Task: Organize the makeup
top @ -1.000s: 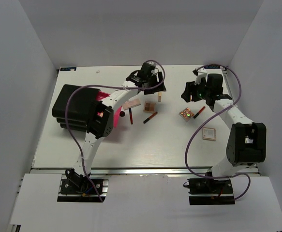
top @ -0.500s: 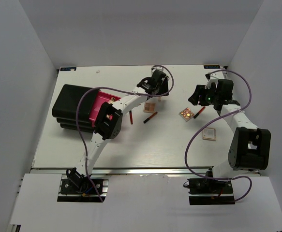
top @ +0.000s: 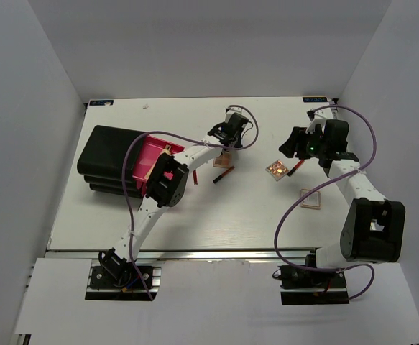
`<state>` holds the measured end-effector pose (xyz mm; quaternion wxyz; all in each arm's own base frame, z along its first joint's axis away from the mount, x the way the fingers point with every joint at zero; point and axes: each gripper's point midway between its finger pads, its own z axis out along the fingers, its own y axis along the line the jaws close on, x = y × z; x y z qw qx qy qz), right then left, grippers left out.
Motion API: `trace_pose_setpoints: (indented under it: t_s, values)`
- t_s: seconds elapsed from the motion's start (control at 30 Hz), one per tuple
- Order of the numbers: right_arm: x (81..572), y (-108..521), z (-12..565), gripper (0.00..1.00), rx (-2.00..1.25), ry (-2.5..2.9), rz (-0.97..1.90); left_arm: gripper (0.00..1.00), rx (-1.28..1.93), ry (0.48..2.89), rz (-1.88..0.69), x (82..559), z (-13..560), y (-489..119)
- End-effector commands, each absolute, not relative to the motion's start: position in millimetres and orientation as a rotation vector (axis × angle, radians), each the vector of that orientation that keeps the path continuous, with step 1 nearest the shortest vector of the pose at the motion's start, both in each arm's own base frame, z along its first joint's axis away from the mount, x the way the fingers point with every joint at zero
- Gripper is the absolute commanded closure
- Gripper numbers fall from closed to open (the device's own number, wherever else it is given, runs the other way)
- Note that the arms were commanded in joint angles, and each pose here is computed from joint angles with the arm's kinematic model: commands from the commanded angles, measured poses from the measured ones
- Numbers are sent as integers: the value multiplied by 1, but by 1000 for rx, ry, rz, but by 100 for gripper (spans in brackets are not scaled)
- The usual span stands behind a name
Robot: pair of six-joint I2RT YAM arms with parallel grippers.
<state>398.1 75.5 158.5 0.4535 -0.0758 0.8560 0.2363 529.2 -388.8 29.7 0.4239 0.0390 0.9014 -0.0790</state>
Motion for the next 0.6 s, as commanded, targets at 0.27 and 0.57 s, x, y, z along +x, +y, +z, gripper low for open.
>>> trace_pose_setpoints:
  t_s: [0.27, 0.57]
  values:
    - [391, 80, 166, 37, -201, 2083, 619, 98, 172, 2131, -219, 530, 89, -392]
    - [389, 80, 169, 38, -220, 2074, 614, 100, 45, 1968, -594, 514, 242, -385]
